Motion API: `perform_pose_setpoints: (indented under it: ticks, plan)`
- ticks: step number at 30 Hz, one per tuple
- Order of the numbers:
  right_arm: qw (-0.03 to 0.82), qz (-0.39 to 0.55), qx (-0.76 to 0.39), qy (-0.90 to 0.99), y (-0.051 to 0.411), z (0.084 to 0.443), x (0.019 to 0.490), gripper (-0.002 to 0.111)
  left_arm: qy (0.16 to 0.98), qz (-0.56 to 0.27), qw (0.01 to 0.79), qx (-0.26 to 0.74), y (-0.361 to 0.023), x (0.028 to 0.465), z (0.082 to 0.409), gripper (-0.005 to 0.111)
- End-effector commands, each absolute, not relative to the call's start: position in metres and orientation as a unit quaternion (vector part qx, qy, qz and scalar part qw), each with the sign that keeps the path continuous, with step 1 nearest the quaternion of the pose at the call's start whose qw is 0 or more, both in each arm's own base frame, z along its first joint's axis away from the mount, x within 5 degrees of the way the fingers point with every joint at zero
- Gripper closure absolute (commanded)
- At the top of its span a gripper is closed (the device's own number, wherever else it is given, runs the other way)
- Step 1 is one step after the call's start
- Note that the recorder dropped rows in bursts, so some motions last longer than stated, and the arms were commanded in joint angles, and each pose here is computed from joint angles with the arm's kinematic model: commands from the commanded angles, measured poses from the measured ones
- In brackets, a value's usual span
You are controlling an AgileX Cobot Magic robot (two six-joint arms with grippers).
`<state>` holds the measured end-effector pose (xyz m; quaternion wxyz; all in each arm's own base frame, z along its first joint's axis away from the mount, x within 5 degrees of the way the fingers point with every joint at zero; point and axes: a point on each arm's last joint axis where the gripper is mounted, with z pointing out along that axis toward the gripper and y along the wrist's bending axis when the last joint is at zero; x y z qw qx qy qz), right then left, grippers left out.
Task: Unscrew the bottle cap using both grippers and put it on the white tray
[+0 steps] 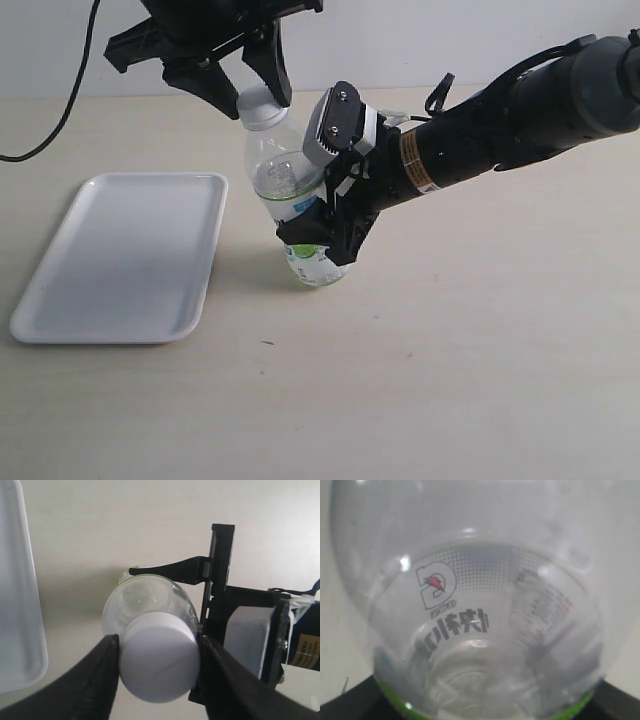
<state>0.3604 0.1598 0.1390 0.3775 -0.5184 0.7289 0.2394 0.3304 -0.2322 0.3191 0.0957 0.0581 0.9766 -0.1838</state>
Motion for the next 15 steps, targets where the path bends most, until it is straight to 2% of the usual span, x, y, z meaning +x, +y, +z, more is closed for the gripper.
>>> perform_pose_setpoints:
  ticks: [1, 4, 15]
  plan:
    - [0.371, 0.231, -0.527, 0.729, 0.1574, 0.1356, 0.3599, 0.108, 0.974, -0.189, 0.106, 0.072, -0.2308, 0.3302, 0.3245, 0.038]
    - [0.371, 0.231, -0.527, 0.729, 0.1574, 0.1356, 0.3599, 0.108, 0.972, -0.187, 0.109, 0.09, -0.2308, 0.3302, 0.3245, 0.028]
    - [0.371, 0.232, -0.525, 0.73, 0.1574, 0.1357, 0.3599, 0.108, 0.954, -0.141, 0.143, 0.222, -0.2262, 0.3331, 0.3233, 0.027]
